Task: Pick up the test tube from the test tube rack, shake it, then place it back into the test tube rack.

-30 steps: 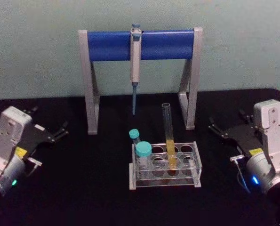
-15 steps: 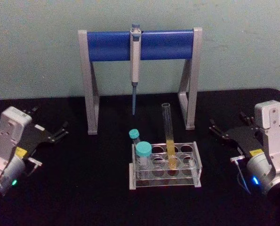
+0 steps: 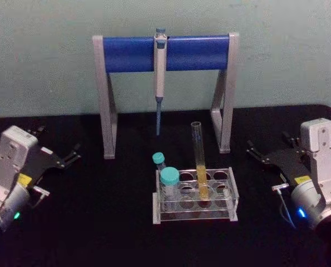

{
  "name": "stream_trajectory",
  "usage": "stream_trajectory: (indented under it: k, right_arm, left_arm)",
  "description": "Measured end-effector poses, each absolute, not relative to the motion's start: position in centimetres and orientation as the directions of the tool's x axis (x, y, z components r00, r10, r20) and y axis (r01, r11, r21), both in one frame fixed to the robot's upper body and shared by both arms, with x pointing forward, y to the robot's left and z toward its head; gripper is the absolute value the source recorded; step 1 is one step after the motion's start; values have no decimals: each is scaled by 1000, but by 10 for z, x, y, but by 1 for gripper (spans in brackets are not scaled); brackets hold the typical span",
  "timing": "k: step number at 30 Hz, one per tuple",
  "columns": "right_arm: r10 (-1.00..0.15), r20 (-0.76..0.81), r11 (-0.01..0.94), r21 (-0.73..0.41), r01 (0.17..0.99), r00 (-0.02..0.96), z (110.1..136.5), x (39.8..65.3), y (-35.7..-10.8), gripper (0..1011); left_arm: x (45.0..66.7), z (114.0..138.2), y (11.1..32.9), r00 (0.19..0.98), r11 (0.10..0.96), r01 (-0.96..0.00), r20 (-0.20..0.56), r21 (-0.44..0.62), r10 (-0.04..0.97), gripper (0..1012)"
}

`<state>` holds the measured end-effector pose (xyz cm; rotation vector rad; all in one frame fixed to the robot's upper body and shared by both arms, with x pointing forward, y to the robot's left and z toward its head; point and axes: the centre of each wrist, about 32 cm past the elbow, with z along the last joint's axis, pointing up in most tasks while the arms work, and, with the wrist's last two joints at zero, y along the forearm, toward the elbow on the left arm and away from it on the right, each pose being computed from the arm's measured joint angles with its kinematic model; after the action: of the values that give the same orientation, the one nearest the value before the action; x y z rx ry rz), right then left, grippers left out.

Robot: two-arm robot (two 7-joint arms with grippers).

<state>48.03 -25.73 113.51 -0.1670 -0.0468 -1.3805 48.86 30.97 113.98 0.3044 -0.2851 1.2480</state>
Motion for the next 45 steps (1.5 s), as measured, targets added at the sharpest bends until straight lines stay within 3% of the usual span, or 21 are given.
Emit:
stream_trajectory:
  k: [45]
  right_arm:
    - [-973,132,180,-91,979,191,1135,480,-257,1000]
  left_arm:
    - [489,1140,310,292,287,-955,374,70,880,1001]
